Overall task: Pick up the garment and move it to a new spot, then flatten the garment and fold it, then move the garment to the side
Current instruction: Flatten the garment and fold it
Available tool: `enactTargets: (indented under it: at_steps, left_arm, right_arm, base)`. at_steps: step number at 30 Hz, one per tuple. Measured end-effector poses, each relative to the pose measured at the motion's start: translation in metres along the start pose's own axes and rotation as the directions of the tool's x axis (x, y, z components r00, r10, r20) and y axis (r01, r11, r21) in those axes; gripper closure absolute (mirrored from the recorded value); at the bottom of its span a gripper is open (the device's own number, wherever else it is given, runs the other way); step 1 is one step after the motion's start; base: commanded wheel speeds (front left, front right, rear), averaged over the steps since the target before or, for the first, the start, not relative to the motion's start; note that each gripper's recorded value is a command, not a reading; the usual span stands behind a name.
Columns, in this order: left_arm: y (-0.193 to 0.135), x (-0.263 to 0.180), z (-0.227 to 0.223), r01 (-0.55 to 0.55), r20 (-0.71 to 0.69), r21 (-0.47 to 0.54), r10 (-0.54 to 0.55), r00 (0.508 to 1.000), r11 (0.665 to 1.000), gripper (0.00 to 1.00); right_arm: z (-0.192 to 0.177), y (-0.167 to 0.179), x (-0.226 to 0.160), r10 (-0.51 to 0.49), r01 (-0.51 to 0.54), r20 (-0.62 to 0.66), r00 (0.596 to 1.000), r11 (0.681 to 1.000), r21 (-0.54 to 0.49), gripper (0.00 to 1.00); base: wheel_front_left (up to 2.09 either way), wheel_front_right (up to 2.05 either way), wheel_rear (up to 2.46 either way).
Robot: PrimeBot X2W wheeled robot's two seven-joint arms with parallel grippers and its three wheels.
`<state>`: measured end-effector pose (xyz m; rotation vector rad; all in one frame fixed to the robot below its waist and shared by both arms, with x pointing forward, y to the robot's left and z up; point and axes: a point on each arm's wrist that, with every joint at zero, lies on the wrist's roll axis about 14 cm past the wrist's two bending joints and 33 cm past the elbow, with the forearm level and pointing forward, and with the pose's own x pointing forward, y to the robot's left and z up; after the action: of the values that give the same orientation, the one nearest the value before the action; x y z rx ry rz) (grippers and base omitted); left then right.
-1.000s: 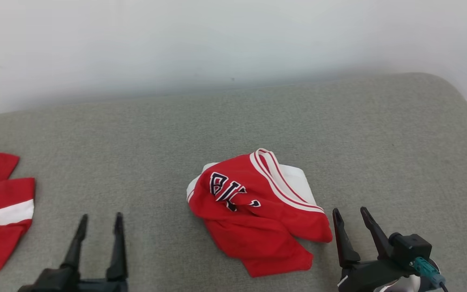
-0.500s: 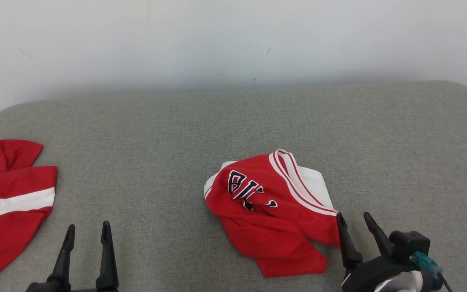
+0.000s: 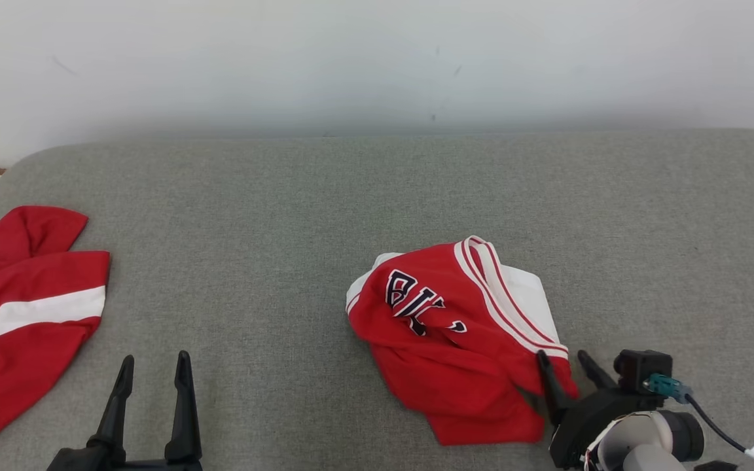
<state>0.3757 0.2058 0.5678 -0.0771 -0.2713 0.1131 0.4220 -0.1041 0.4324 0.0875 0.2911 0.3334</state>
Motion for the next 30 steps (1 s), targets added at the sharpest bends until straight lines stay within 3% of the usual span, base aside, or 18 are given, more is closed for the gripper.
enactTargets:
  at_steps: [1,2,3,4,10,18,23,30]
  left_arm:
    - [0.0,0.0,0.0,0.0,-0.001,-0.001,0.0,1.0,1.0,0.0]
    - [0.001,0.0,-0.001,-0.001,-0.002,-0.002,0.001,1.0,1.0,0.0]
    - [0.002,-0.001,-0.001,-0.004,-0.004,-0.002,0.004,1.0,1.0,0.0]
    - [0.003,-0.001,-0.001,-0.006,-0.005,-0.001,0.006,1.0,1.0,0.0]
    - [0.005,-0.001,-0.003,-0.013,-0.009,-0.001,0.013,1.0,1.0,0.0]
    - [0.007,-0.002,0.001,-0.019,0.0,-0.002,0.019,1.0,1.0,0.0]
    - [0.006,-0.006,0.004,-0.014,0.006,-0.004,0.014,1.0,1.0,0.0]
    - [0.003,-0.013,0.011,-0.01,0.021,-0.014,0.01,1.0,1.0,0.0]
  right_arm:
    - [-0.003,0.002,0.001,0.006,-0.006,-0.015,1.0,1.0,0.003,0.04]
    - [-0.007,0.004,0.002,0.011,-0.011,-0.031,0.999,1.0,0.006,0.15]
    - [-0.01,0.006,0.003,0.015,-0.015,-0.04,0.999,1.0,0.012,0.64]
    - [-0.011,0.008,0.004,0.023,-0.023,-0.041,0.999,1.0,0.009,1.0]
    - [-0.001,0.011,0.011,0.042,-0.042,0.009,0.999,0.999,-0.008,1.0]
    - [0.063,0.027,0.021,0.115,-0.098,0.193,0.974,0.991,-0.095,1.0]
    - [0.114,0.048,0.024,0.192,-0.146,0.299,0.935,0.975,-0.169,1.0]
    - [0.202,0.074,0.013,0.282,-0.176,0.451,0.847,0.949,-0.263,1.0]
  base:
    - [0.0,0.0,0.0]
    - [0.0,0.0,0.0]
    - [0.0,0.0,0.0]
    - [0.0,0.0,0.0]
    - [0.0,0.0,0.0]
    - [0.0,0.0,0.0]
    - [0.0,0.0,0.0]
    - [0.0,0.0,0.0]
